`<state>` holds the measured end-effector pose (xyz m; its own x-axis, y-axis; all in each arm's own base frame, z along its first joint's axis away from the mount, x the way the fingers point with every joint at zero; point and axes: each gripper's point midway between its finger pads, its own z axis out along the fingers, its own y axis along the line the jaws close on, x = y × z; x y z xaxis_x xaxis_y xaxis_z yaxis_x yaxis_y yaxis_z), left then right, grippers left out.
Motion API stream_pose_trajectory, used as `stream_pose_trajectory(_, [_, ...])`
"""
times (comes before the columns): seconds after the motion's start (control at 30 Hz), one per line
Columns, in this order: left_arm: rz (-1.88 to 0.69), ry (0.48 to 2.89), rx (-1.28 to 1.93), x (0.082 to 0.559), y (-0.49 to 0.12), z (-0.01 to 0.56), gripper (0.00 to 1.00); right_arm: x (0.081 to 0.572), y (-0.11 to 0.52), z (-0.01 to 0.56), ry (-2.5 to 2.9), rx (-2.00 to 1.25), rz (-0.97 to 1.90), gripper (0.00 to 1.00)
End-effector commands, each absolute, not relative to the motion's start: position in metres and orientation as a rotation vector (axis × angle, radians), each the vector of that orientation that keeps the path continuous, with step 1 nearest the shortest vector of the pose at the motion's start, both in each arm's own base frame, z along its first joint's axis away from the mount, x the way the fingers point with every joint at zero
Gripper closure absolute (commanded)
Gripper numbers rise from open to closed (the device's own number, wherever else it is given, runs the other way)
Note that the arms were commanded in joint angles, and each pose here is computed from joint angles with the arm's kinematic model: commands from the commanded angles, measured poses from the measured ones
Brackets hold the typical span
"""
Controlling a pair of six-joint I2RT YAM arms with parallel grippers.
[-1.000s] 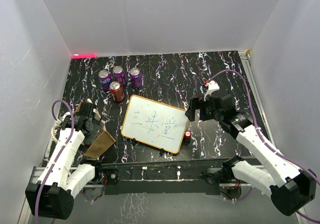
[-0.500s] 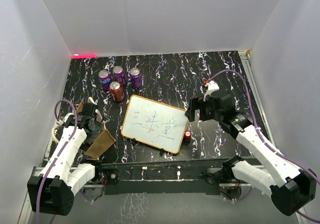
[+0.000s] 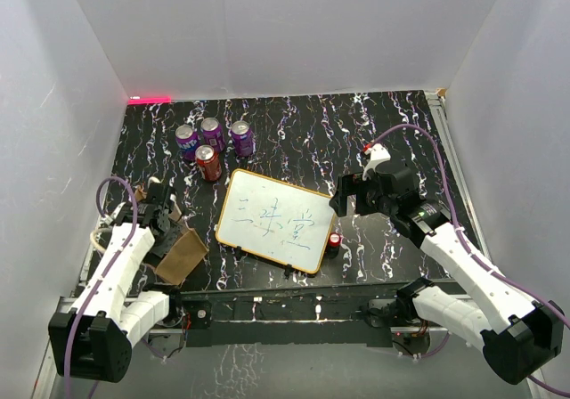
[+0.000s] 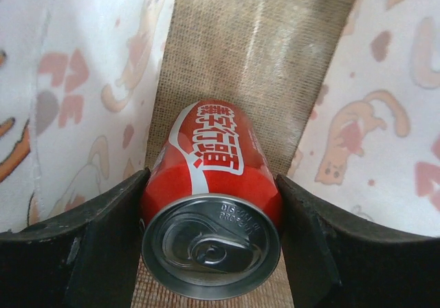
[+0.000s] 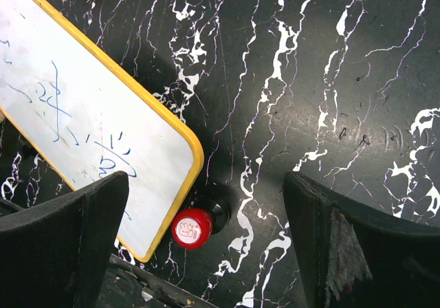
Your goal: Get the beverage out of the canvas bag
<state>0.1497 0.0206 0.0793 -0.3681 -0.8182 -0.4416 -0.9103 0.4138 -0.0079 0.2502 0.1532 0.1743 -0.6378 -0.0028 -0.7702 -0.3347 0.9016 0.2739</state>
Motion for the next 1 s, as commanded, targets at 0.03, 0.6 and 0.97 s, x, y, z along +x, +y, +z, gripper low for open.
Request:
stream_pose_trajectory(0.03, [0.317,2.195,-1.451,0.164,0.03,0.123,0.62,0.258,0.156,0.196,2.135,-0.241,0.511,0.02])
stream_pose_trajectory(0.6, [0.308,1.831,-1.097,0.221,0.07,0.3,0.92,0.258,0.157,0.195,2.142,-0.245,0.514,0.02])
stream_pose_trajectory(0.97, [0.187,1.633,-0.816,0.261,0.065,0.392,1.0,0.258,0.156,0.194,2.144,-0.241,0.507,0.02])
